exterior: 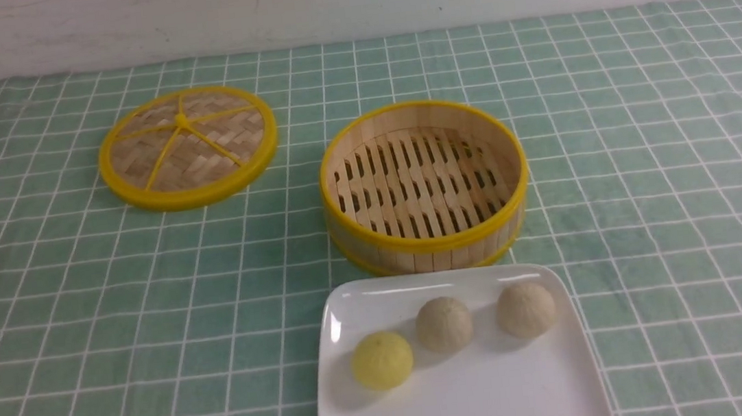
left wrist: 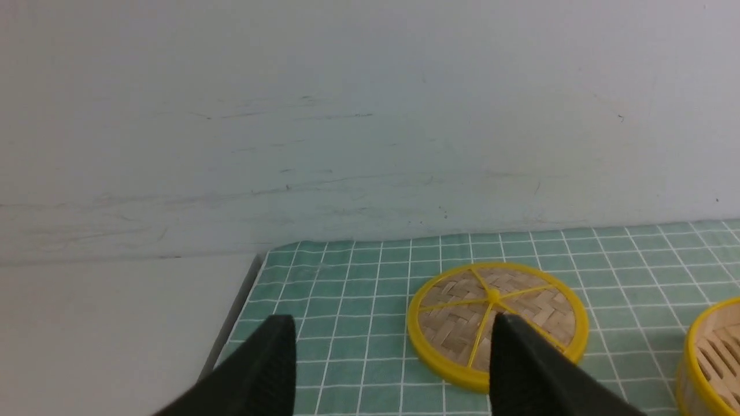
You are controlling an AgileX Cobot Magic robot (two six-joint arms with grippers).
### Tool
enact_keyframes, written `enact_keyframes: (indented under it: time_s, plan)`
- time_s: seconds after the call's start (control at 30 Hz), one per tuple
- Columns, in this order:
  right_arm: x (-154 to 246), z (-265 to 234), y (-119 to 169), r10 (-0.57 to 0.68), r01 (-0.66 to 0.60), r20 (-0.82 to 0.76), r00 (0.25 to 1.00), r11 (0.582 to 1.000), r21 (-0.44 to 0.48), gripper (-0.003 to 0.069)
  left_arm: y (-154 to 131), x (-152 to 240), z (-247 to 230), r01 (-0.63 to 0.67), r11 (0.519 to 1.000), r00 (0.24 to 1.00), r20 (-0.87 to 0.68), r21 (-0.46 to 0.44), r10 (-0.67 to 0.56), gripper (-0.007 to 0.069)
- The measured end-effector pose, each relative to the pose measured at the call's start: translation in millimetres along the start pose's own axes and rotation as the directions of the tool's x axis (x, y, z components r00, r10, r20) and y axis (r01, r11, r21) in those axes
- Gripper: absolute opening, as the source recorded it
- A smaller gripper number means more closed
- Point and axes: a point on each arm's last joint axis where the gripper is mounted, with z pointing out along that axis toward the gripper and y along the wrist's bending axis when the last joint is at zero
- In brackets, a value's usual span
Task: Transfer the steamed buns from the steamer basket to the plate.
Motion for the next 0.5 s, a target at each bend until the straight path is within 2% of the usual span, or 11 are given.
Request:
enact_keyframes:
  time_s: [0.03,0.27,0.33,0.37,0.5]
  plan:
    - [19.5,0.2,4.2,0.001,-0.002,0.030,1.000,1.000,0.009,0.0431,-1.9,4.5,3.8,-0.004,1.000,1.000,0.011,-0.007,0.004,0.0459]
    - [71.5,23.5,13.0,0.002,-0.020,0.237,0.972,0.997,0.072,0.0431,-4.3,20.4,13.5,-0.030,0.998,0.999,0.012,-0.056,0.031,0.0451]
    - [90.5,43.0,15.5,0.003,-0.016,0.240,0.971,0.999,0.052,0.0431,-5.2,22.6,14.7,-0.024,0.998,1.000,0.012,-0.056,0.025,0.0440]
    - [97.0,49.9,16.2,0.002,-0.022,0.232,0.973,0.996,0.082,0.0431,-5.4,23.0,15.0,-0.021,0.998,1.000,0.013,-0.054,0.022,0.0435]
    - [132.8,78.7,21.9,0.006,-0.023,0.196,0.981,0.996,0.083,0.0431,-6.2,22.8,15.3,-0.019,0.999,1.000,0.021,-0.048,0.020,0.0421]
